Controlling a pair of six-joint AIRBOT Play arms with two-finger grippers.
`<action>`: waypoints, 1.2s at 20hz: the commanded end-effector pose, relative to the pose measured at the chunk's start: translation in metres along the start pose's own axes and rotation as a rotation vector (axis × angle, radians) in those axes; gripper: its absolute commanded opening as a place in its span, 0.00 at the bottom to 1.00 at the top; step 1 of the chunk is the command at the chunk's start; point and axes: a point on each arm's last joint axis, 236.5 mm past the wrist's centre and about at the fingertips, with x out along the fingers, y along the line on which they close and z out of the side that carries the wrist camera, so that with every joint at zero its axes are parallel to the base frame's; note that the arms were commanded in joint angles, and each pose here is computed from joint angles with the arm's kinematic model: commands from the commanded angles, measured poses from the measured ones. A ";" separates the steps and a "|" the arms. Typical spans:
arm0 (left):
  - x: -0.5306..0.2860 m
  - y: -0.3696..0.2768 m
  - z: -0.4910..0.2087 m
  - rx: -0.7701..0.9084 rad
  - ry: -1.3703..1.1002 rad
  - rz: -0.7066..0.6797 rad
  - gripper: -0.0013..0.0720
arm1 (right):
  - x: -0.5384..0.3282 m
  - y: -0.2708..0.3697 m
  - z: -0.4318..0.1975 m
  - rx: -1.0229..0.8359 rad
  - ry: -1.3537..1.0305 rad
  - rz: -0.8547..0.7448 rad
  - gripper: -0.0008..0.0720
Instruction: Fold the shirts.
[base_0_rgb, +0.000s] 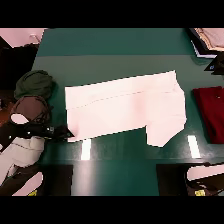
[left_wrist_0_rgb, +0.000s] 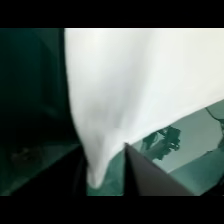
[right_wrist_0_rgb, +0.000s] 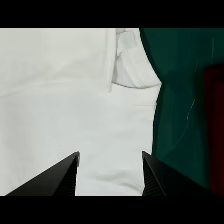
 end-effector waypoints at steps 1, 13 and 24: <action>0.000 -0.011 0.019 0.008 -0.071 -0.001 0.05 | -0.001 0.000 -0.003 0.002 0.010 0.000 0.62; -0.105 -0.055 0.120 0.289 -0.358 0.140 0.05 | 0.072 -0.017 -0.186 0.181 0.314 -0.031 0.62; -0.104 -0.055 0.116 0.289 -0.339 0.139 0.05 | 0.147 -0.011 -0.294 0.272 0.331 0.031 0.62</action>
